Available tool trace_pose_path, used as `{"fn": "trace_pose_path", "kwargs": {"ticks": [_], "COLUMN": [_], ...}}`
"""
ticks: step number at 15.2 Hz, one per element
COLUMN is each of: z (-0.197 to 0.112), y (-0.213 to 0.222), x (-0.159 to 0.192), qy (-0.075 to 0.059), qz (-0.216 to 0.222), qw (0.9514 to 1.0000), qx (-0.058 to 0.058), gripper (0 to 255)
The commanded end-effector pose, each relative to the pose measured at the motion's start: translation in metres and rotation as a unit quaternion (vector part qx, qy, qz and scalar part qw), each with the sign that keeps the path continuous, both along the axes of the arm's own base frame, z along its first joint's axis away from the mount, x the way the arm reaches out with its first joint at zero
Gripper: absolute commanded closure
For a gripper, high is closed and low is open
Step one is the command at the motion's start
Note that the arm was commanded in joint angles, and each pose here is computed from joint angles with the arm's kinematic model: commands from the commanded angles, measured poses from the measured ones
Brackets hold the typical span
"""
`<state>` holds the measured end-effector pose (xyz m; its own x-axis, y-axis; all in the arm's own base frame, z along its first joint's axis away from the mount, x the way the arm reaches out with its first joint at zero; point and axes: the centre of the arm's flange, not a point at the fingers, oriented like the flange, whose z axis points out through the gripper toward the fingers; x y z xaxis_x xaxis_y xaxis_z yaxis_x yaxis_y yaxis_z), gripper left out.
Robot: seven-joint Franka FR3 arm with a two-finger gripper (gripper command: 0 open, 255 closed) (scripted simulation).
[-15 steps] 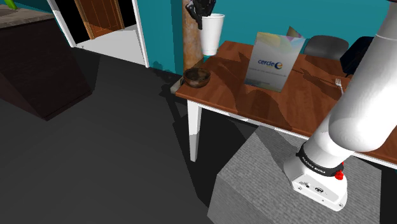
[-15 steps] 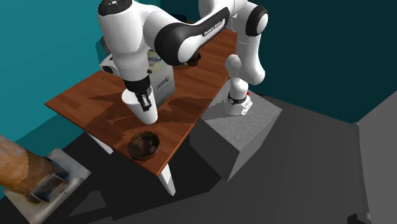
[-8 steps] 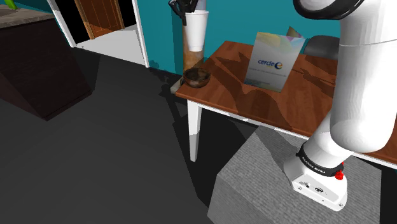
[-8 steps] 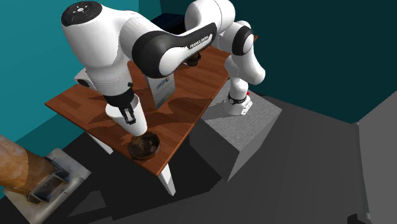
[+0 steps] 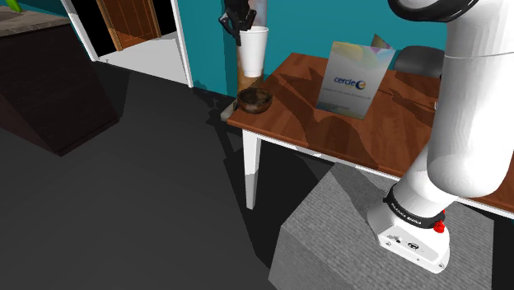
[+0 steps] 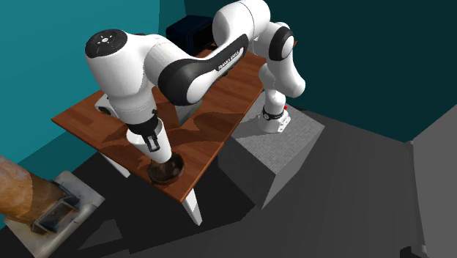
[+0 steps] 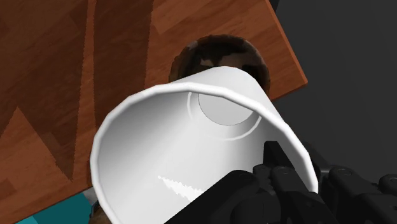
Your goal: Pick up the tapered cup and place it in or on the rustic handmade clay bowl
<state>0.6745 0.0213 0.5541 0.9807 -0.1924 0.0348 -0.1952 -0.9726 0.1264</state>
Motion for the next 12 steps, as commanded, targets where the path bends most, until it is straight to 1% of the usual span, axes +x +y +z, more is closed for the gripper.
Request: {"fn": "trace_pose_path", "kwargs": {"ticks": [1,12], "z": [-0.01,-0.068], "y": [0.0,0.0], "x": [0.0,0.0], "qy": [0.0,0.0], "qz": [0.0,0.0], "qw": [1.0,1.0], "qx": [0.0,0.0], "gripper": [255,255]}}
